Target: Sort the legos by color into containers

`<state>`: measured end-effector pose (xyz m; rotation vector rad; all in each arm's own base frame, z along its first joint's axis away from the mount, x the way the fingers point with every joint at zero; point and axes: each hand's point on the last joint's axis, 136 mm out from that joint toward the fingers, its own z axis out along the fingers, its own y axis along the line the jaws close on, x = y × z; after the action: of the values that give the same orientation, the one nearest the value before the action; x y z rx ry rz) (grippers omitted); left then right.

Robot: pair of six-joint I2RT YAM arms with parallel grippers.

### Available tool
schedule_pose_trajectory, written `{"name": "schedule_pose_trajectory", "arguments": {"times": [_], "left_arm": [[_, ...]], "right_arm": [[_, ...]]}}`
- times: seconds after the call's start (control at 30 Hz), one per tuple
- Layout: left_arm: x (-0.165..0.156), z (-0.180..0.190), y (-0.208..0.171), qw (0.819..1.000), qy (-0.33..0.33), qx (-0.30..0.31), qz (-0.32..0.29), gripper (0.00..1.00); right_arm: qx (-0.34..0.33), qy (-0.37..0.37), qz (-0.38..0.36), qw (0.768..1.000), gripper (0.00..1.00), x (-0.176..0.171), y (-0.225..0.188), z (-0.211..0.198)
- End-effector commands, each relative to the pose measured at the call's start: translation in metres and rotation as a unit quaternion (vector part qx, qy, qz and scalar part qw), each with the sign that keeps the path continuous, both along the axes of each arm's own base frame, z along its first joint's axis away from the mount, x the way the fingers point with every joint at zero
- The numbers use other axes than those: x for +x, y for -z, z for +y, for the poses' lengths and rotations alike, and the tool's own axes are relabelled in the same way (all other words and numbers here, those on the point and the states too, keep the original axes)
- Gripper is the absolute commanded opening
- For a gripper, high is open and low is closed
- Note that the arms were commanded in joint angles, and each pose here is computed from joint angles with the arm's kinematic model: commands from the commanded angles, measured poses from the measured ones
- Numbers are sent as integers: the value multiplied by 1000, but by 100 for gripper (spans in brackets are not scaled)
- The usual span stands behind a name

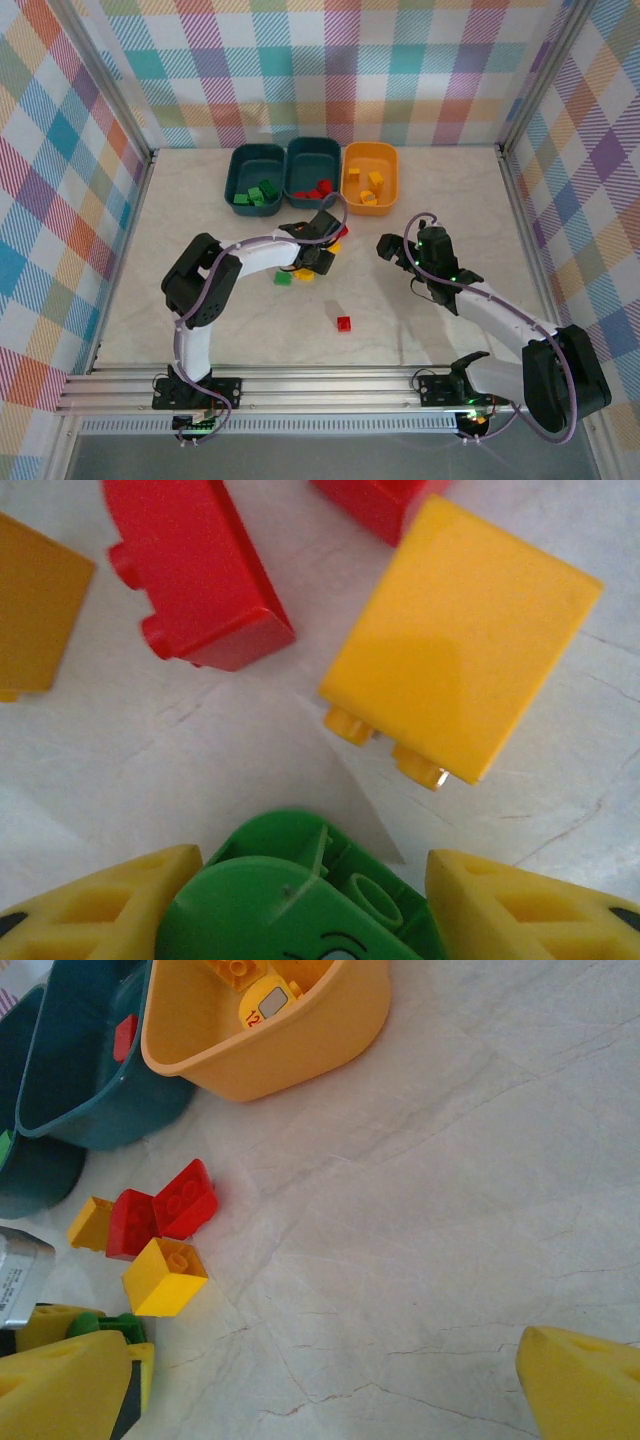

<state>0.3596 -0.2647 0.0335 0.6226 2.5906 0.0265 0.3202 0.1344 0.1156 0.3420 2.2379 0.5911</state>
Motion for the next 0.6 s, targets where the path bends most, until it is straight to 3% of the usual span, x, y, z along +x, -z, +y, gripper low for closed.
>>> {"name": "schedule_pose_trajectory", "arguments": {"times": [0.0, 0.17, 0.3, 0.47, 0.57], "left_arm": [[12, 1, -37, 999, -15, -13, -35, 44], [24, 7, -55, 998, -37, -26, -53, 42], [55, 32, -84, 991, -104, -58, -68, 41], [111, 111, -115, 949, -282, -118, -72, 41], [144, 147, -119, 921, -347, -168, -58, 40]], "right_arm": [[-2, 1, 0, 1000, 99, -2, 1, -2], [-2, 1, -1, 1000, 99, -2, 1, -2], [0, -2, 1, 1000, 99, -1, 3, 0], [-3, -2, 5, 1000, 99, 0, 5, 0], [-3, -2, 2, 1000, 99, -1, 4, 0]]}}
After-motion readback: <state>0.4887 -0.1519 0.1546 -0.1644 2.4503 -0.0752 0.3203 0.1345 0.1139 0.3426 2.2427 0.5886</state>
